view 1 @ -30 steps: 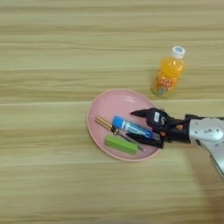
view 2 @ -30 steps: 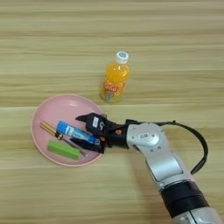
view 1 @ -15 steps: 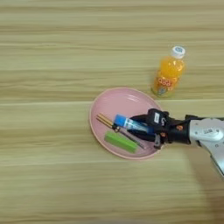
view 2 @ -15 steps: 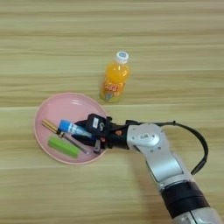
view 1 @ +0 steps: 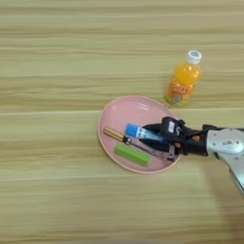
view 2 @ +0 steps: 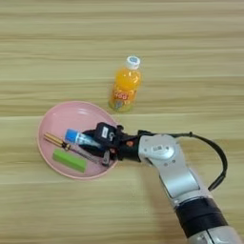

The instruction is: Move the objects on the table

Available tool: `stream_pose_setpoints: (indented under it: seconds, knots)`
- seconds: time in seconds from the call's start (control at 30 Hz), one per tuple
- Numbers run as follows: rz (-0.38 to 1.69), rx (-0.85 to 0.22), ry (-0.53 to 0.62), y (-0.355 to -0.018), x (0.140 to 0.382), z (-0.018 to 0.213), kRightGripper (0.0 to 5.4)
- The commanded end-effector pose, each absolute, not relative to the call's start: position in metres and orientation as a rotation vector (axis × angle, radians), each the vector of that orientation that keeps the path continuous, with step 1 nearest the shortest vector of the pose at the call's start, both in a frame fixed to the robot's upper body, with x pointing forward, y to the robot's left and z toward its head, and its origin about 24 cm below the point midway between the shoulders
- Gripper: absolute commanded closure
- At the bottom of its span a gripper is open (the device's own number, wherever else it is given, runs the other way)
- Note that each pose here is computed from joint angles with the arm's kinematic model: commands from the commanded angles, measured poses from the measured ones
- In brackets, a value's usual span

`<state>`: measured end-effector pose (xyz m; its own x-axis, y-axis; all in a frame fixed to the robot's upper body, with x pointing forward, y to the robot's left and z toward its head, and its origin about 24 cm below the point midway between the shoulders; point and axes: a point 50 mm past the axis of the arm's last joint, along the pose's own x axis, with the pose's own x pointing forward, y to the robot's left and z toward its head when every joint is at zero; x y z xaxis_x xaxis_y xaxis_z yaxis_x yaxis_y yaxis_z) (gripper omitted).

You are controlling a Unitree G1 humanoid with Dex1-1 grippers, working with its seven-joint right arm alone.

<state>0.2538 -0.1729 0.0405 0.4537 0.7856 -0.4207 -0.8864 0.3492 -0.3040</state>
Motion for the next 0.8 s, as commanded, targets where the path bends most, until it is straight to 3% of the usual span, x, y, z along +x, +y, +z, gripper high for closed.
stream_pose_setpoints:
  seconds: [0.03,0.23,0.47,0.63,0.8]
  knots:
    - [0.962,-0.547,-0.05,-0.172,0.28,0.093,4.01]
    - [0.868,-0.502,-0.218,-0.172,0.288,0.118,4.01]
    - [0.813,-0.532,-0.199,-0.185,0.292,0.125,4.01]
    - [0.81,-0.467,-0.376,-0.189,0.285,0.155,4.01]
    - [0.637,-0.353,-0.592,-0.199,0.29,0.191,4.01]
